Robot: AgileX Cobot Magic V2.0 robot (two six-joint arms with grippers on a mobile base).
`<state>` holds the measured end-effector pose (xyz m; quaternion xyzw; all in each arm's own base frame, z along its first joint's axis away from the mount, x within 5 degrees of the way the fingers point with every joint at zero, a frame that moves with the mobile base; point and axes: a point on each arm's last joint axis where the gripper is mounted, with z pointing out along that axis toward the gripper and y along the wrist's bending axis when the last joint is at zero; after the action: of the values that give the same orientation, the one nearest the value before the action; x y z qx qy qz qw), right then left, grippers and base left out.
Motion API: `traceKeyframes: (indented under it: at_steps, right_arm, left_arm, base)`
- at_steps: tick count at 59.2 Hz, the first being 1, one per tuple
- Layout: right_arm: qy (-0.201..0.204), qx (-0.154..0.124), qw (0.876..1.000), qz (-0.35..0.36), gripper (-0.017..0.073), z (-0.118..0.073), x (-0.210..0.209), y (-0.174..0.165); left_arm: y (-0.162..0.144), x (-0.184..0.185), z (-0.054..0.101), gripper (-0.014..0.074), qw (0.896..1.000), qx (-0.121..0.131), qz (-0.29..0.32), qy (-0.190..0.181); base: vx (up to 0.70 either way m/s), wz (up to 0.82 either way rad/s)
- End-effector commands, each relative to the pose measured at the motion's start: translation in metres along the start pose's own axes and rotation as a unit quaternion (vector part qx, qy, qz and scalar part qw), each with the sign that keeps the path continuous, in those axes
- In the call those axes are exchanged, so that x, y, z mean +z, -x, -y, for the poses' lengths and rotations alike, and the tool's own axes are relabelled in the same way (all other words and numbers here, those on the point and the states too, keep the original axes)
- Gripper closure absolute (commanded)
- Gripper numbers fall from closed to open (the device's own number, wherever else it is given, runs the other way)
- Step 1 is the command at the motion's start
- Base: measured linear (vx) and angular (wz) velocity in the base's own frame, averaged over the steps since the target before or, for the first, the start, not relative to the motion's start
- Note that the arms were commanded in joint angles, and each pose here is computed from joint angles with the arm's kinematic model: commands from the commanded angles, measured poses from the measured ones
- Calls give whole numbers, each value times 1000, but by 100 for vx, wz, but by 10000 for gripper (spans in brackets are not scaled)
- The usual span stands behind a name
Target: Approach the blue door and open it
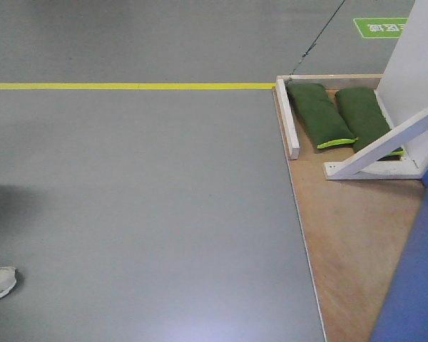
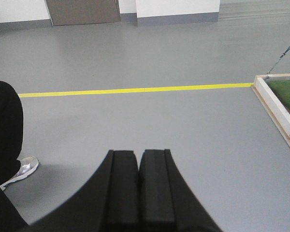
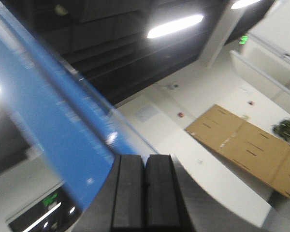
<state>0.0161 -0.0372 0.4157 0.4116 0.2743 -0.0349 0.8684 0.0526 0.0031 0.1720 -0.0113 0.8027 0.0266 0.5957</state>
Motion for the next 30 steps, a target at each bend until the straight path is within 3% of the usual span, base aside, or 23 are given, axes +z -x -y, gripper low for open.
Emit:
traceKeyframes:
  at_steps: [1,14,30]
  right_arm:
    - [-35,8,999,34,557,3,12,4]
    - [-92,5,996,-9,557,25,41,-15]
    - [-117,8,989,-88,557,36,52,-36]
  left_arm:
    - [6,-1,0,524,999,-1,44,-2]
    - [6,-1,0,524,999,-1,44,-2]
    - [6,-1,0,524,999,-1,44,-2]
  base:
    - [0,0]
    - [0,0]
    - [0,0]
